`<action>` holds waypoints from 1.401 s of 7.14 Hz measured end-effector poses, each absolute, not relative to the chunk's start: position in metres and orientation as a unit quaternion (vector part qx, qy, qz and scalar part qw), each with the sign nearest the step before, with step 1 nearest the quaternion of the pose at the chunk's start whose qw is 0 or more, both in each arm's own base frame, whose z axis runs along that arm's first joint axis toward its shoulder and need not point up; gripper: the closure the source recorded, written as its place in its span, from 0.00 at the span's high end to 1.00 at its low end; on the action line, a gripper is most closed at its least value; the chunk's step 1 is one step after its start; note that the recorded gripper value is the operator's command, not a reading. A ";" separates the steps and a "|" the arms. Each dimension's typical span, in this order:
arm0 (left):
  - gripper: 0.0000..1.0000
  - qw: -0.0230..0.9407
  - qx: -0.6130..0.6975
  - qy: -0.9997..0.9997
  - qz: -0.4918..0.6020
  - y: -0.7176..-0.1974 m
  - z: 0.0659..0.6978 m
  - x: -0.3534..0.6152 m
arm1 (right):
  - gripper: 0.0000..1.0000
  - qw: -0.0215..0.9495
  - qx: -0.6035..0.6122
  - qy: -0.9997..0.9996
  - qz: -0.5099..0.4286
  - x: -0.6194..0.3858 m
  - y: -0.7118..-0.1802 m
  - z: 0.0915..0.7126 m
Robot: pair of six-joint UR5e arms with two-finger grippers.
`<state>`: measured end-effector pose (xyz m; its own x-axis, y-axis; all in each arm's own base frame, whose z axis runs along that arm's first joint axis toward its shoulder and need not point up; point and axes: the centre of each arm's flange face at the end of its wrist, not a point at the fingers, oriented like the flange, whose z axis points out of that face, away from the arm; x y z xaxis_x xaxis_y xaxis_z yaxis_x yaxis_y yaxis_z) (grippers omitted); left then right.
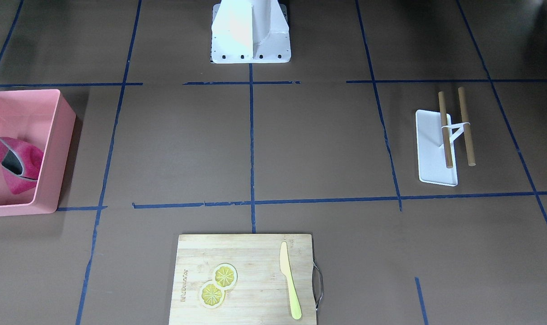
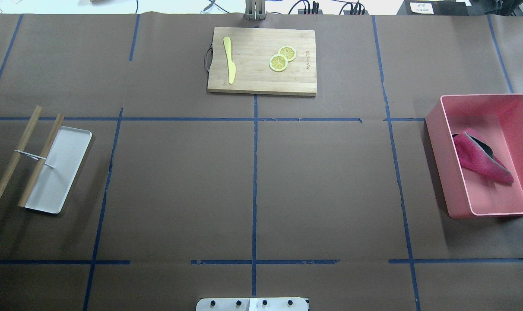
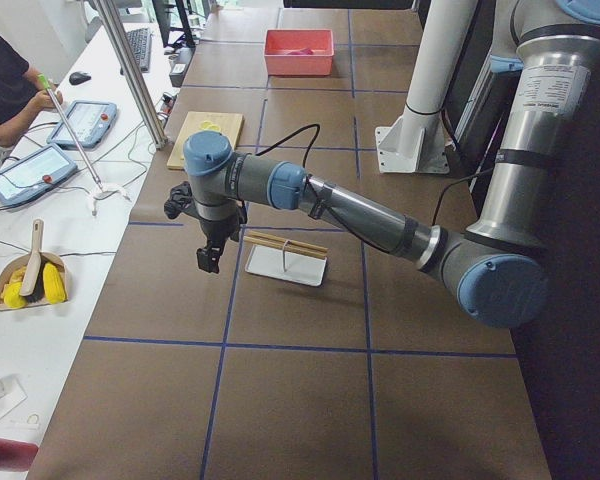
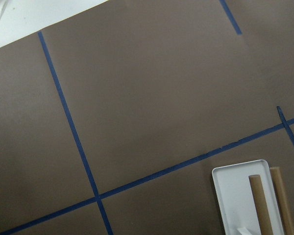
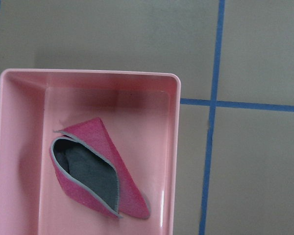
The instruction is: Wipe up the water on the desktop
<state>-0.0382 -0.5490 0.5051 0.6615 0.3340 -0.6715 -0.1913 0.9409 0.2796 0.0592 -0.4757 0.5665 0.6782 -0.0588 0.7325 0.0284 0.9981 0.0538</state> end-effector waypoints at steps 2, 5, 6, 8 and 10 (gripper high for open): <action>1.00 0.903 0.049 0.402 0.143 -0.538 0.567 -0.049 | 1.00 0.916 0.003 -0.400 -0.016 0.089 -0.464 0.607; 1.00 0.905 0.015 0.404 0.131 -0.511 0.612 -0.052 | 1.00 0.917 0.001 -0.399 -0.017 0.094 -0.460 0.615; 1.00 0.905 0.012 0.405 0.126 -0.505 0.613 -0.052 | 1.00 0.917 0.001 -0.399 -0.018 0.094 -0.460 0.614; 1.00 0.905 0.014 0.408 0.121 -0.500 0.609 -0.051 | 1.00 0.918 0.004 -0.397 -0.020 0.094 -0.459 0.613; 1.00 0.904 0.025 0.408 0.127 -0.503 0.597 -0.050 | 1.00 0.918 0.012 -0.396 -0.026 0.093 -0.458 0.612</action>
<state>-0.0503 -0.5026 0.5966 0.6348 0.2491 -0.7314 -0.2083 0.9667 0.1485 0.0931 -0.4585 0.6119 0.6851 -0.0567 0.7263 0.0370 0.9984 0.0430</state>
